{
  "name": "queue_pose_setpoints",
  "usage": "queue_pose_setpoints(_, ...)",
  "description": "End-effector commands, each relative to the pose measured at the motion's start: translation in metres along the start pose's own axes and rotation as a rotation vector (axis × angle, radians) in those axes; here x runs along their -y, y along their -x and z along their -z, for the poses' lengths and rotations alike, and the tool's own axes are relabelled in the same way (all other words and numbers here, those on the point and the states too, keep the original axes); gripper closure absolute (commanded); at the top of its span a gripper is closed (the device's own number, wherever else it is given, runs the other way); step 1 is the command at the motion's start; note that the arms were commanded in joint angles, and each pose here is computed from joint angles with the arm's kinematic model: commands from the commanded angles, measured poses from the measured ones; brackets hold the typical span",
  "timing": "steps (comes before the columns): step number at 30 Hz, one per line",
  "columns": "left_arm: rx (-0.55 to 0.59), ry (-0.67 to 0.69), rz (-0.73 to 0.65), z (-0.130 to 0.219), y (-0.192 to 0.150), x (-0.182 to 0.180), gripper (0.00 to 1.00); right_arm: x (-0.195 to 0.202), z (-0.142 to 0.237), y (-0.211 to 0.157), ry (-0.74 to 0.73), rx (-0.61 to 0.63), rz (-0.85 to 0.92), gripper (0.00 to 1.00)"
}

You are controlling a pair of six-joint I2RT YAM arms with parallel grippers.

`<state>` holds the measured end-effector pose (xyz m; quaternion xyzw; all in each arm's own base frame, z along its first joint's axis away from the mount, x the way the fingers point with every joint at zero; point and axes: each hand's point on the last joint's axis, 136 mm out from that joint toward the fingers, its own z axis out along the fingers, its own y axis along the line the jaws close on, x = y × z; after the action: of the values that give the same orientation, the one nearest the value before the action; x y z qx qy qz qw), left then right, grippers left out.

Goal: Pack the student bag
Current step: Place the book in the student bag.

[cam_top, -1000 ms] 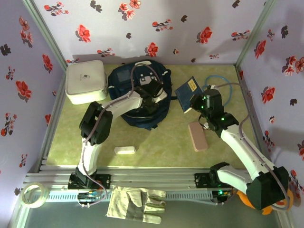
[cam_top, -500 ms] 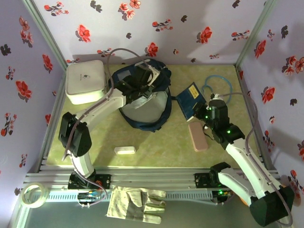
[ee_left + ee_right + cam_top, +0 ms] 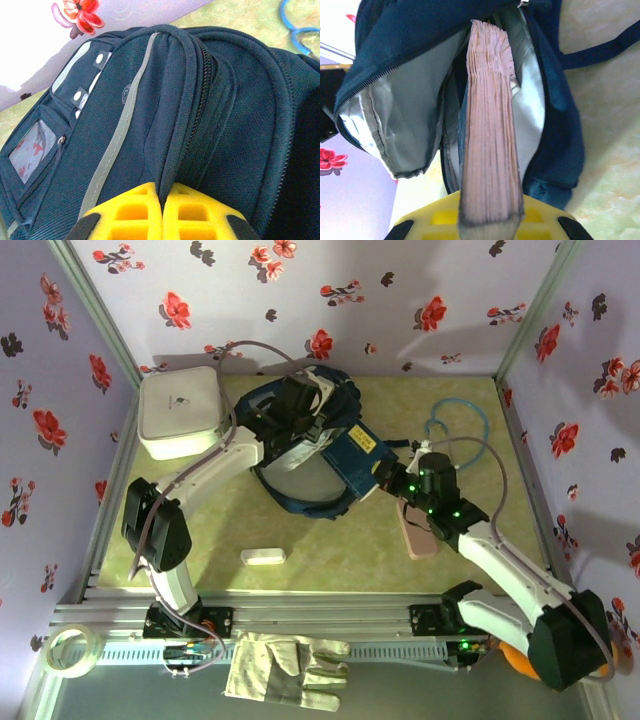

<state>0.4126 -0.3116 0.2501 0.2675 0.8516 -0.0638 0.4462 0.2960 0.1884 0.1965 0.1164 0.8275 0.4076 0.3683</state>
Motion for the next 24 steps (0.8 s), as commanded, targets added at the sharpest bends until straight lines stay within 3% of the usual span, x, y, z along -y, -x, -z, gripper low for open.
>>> queue_pose_setpoints(1, 0.247, -0.061, 0.107, 0.04, 0.078, 0.003, 1.0, -0.033, -0.012, 0.017, 0.116, 0.062, -0.024, 0.91)
queue_pose_setpoints(11, 0.236, -0.112, 0.149, 0.042, 0.08, 0.011, 1.0, -0.053, -0.074, 0.034, 0.132, 0.084, -0.113, 0.92)
queue_pose_setpoints(17, 0.213, -0.127, 0.173, 0.04, 0.077, 0.013, 1.0, 0.008, -0.11, 0.022, -0.13, 0.08, -0.291, 0.93)
queue_pose_setpoints(24, 0.212, -0.157, 0.193, 0.045, 0.079, 0.017, 1.0, 0.027, -0.156, 0.004, -0.164, 0.021, -0.393, 0.93)
